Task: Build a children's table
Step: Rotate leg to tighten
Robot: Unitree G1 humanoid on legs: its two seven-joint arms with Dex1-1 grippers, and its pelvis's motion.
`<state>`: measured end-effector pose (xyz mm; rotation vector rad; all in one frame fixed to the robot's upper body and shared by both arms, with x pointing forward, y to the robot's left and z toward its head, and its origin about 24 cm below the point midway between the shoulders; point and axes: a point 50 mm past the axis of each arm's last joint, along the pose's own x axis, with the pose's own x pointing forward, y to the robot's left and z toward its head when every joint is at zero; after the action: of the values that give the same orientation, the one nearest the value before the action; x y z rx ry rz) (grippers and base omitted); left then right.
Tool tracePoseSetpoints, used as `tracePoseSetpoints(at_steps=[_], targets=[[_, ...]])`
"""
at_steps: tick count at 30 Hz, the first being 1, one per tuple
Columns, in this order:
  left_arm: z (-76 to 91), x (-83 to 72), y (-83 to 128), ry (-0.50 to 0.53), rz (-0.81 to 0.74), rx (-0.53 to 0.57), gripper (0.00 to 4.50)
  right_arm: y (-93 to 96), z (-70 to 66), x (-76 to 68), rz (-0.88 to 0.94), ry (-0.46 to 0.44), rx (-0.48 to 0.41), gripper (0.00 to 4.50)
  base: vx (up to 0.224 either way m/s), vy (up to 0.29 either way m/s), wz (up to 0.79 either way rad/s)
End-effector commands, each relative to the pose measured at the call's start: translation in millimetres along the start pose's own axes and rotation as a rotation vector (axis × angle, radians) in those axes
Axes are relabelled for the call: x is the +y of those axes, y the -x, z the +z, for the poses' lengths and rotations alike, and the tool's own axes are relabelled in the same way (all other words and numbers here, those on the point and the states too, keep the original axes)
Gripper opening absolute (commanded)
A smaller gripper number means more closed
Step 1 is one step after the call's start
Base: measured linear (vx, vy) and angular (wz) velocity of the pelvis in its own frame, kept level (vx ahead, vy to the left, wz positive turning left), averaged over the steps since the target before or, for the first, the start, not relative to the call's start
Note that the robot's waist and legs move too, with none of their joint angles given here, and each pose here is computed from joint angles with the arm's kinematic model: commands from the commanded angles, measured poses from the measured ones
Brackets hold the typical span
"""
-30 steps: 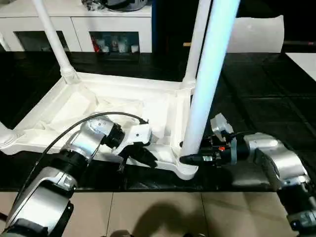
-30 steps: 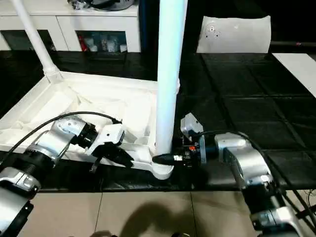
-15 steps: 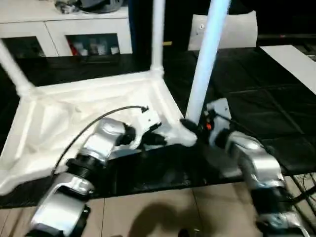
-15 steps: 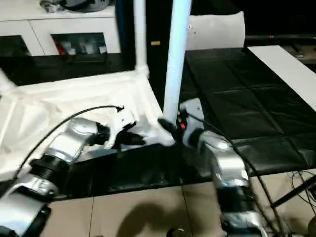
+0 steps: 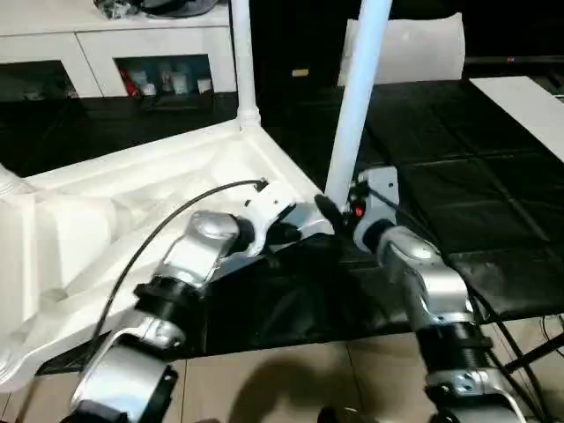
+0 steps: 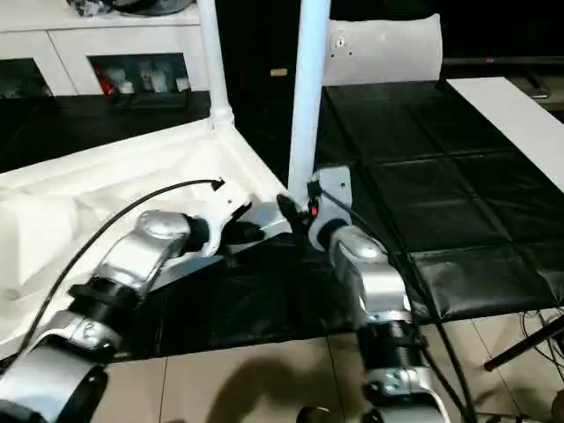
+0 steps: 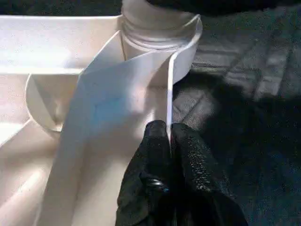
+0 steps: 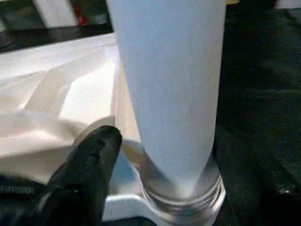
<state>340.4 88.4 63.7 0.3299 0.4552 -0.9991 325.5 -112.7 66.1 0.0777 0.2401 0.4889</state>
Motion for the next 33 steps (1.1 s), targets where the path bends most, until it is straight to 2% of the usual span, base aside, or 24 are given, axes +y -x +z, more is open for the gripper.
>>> tracePoseSetpoints(at_steps=[1, 2, 5, 6, 8, 12, 18, 21, 28, 31, 33], targets=[[25.3, -0.7, 8.6, -0.118, -0.05, -0.109, 0.0, 5.6, -2.3, 4.5, 0.102, 0.024, -0.003, 3.73, 0.0, 0.0, 0.0], [22.9, -0.2, 10.8, -0.126, -0.069, -0.098, 0.0, 10.1, -2.0, -0.6, 0.118, 0.039, -0.005, 3.98, 0.0, 0.0, 0.0], [18.8, 0.2, 15.5, -0.162, -0.119, -0.08, 0.0, 19.0, -0.8, -10.6, 0.155, 0.07, -0.006, 4.13, 0.0, 0.0, 0.0], [11.5, -0.7, 25.0, -0.236, -0.238, -0.047, 0.0, 34.4, 4.5, -26.3, 0.252, 0.143, 0.002, 4.13, 0.0, 0.0, 0.0], [9.7, -0.9, 26.9, -0.245, -0.264, -0.037, 0.0, 37.4, 6.0, -29.2, 0.278, 0.16, 0.006, 4.4, 0.0, 0.0, 0.0], [0.9, -1.8, 35.6, -0.315, -0.384, 0.027, 0.0, 48.5, 11.9, -35.4, 0.424, 0.206, 0.037, 4.4, 0.0, 0.0, 0.0], [-3.4, -2.9, 45.8, -0.397, -0.549, 0.079, 0.0, 62.1, 12.8, -33.4, 0.709, 0.262, 0.156, 4.4, 0.0, 0.0, 0.0], [-4.0, -3.8, 47.0, -0.423, -0.592, 0.093, 0.0, 64.4, 11.4, -30.9, 0.8, 0.274, 0.182, 4.4, 0.0, 0.0, 0.0], [-1.8, -7.8, 45.6, -0.472, -0.665, 0.1, 0.0, 63.4, 10.7, -22.7, 0.948, 0.248, 0.22, 3.77, 0.0, 0.0, 0.0], [-1.2, -9.2, 44.0, -0.482, -0.675, 0.096, 0.0, 63.1, 10.1, -21.1, 0.974, 0.24, 0.229, 3.43, 0.0, 0.0, 0.0], [-1.2, -9.2, 44.0, -0.482, -0.675, 0.096, 0.0, 63.1, 10.1, -21.1, 0.975, 0.24, 0.229, 3.35, 0.0, 0.0, 0.0]])
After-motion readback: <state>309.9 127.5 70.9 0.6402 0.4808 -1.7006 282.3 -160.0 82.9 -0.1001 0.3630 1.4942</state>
